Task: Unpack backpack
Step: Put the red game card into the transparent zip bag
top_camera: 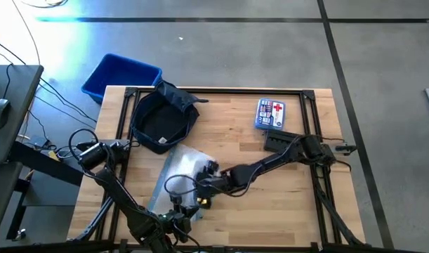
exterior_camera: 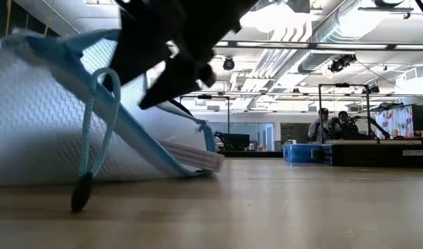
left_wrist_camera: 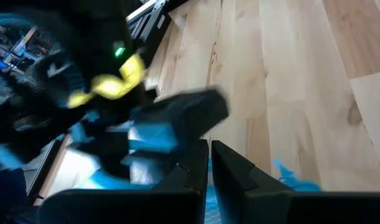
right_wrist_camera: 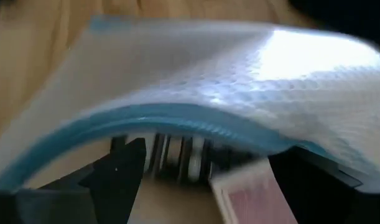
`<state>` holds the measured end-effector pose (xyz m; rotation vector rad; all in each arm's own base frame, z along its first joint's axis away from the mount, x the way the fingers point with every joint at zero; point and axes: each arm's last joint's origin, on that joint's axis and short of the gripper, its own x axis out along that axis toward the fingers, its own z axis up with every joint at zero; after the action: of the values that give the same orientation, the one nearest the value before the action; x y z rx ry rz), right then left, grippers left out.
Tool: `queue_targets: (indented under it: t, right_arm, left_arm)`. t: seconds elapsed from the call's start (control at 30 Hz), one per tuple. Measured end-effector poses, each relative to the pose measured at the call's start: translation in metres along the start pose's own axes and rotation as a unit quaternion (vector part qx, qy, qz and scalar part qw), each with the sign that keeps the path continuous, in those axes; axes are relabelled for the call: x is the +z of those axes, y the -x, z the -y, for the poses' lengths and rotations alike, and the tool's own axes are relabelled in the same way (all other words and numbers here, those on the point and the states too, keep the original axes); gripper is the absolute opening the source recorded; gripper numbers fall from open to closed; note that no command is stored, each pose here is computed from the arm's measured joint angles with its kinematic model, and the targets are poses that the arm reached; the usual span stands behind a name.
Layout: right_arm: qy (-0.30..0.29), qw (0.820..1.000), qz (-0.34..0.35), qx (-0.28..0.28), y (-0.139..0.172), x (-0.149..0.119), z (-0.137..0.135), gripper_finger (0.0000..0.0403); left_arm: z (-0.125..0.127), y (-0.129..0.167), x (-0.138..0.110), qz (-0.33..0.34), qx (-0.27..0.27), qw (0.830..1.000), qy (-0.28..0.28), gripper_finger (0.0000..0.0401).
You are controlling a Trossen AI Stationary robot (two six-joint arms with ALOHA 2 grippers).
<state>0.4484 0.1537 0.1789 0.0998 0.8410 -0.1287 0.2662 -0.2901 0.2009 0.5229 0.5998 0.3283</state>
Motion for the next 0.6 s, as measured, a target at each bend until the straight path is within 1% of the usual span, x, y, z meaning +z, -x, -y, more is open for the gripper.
queue_targets:
  t: [0.1,0.17,0.3,0.4,0.5,0.6]
  right_arm:
    - [0.006,0.998,-0.056,-0.026,0.012,-0.005,-0.006,0.0320]
    - [-0.008,0.995,-0.085,-0.053,0.021,-0.008,-0.010,0.0320]
    - [-0.039,0.984,-0.144,-0.099,0.034,-0.022,-0.014,0.0320]
    - [-0.044,0.973,-0.178,-0.142,0.042,-0.035,-0.015,0.0320]
    - [-0.049,0.957,-0.216,-0.189,0.044,-0.052,-0.009,0.0318]
    - [-0.067,0.928,-0.254,-0.265,0.046,-0.067,0.006,0.0309]
  left_arm:
    - [0.000,0.000,0.000,0.000,0.000,1.000,0.001,0.0000]
    - [0.000,0.000,0.000,0.000,0.000,1.000,0.001,0.0000]
    - [0.000,0.000,0.000,0.000,0.000,1.000,0.001,0.0000]
    - [0.000,0.000,0.000,0.000,0.000,1.000,0.002,0.0000]
    - [0.000,0.000,0.000,0.000,0.000,1.000,0.003,0.0000]
    - [0.000,0.000,0.000,0.000,0.000,1.000,0.003,0.0000]
